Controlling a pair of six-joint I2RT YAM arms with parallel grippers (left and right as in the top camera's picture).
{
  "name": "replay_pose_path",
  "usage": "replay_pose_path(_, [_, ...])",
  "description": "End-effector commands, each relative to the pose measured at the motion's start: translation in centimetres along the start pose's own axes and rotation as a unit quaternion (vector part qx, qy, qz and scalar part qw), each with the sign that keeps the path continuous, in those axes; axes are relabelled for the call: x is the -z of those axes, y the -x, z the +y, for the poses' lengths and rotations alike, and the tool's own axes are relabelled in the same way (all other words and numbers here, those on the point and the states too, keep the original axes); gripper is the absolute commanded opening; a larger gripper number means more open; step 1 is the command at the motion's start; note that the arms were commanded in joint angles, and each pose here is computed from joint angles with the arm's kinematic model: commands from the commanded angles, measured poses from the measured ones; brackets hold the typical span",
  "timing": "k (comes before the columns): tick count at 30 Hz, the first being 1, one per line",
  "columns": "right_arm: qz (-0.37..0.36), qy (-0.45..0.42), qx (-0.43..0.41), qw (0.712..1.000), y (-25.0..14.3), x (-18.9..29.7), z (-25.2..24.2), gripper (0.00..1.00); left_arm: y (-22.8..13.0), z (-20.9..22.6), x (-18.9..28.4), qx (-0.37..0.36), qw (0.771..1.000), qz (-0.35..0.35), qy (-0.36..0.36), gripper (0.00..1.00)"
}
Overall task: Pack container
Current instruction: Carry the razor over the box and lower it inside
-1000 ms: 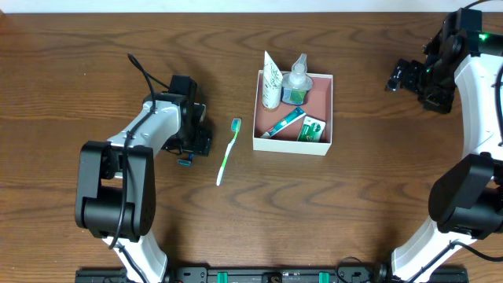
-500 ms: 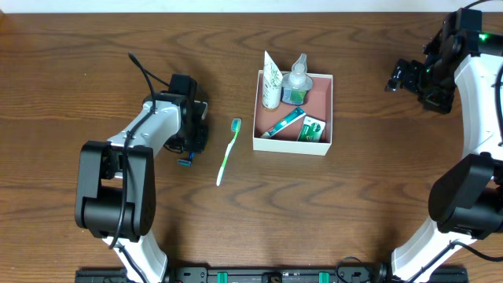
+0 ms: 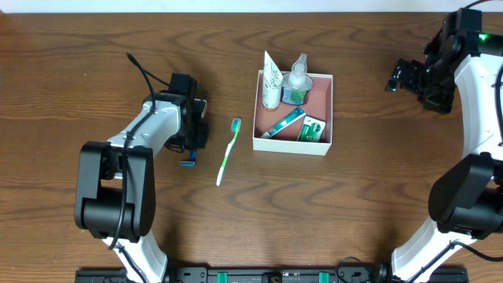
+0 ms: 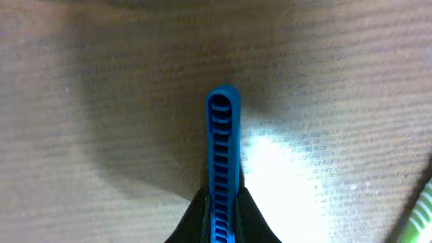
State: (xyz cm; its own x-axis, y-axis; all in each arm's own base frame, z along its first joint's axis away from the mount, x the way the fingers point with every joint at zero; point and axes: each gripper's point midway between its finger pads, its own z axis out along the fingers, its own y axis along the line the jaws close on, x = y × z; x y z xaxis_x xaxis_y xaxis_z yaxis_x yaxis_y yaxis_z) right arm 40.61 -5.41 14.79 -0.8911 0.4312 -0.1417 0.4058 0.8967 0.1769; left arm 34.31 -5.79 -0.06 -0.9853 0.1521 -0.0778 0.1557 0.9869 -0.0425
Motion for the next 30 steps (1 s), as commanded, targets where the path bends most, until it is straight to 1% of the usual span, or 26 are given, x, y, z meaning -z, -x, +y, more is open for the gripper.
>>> replay_pose_path(1, [-0.002,-0.003,-0.009,1.000,0.2,0.0,-0.3,0.99,2.3,-0.2,3.5,0.018,0.999,-0.049,-0.004,0.06])
replay_pose_path(6, [-0.002,-0.003,-0.009,1.000,0.2,0.0,-0.3,0.99,4.3,-2.0,10.4,0.007,0.991,-0.125,-0.045,0.06])
replay_pose_path(9, [-0.002,-0.003,-0.009,1.000,0.2,0.0,-0.3,0.99,4.8,-4.1,15.3,-0.013,0.980,-0.184,-0.073,0.06])
replay_pose_path(12, [-0.002,-0.003,-0.009,1.000,0.2,0.0,-0.3,0.99,4.4,-7.7,20.3,-0.060,0.961,-0.249,-0.107,0.06])
replay_pose_path(14, [-0.002,-0.003,-0.009,1.000,0.2,0.0,-0.3,0.99,3.8,-10.3,22.7,-0.095,0.947,-0.282,-0.120,0.06])
replay_pose_path(17, [-0.002,-0.003,-0.009,1.000,0.2,0.0,-0.3,0.99,2.9,-14.3,25.2,-0.147,0.925,-0.319,-0.144,0.06])
replay_pose_path(20, [-0.002,-0.003,-0.009,1.000,0.2,0.0,-0.3,0.99,2.5,-18.0,26.2,-0.191,0.906,-0.340,-0.167,0.06])
replay_pose_path(23, [-0.002,-0.003,-0.009,1.000,0.2,0.0,-0.3,0.99,2.7,-20.8,25.8,-0.218,0.895,-0.345,-0.182,0.06])
replay_pose_path(26, [-0.002,-0.003,-0.009,1.000,0.2,0.0,-0.3,0.99,3.4,-22.8,24.5,-0.234,0.890,-0.341,-0.190,0.06])
replay_pose_path(30, [-0.002,-0.003,-0.009,1.000,0.2,0.0,-0.3,0.99,4.8,-24.5,21.5,-0.242,0.893,-0.326,-0.192,0.06])
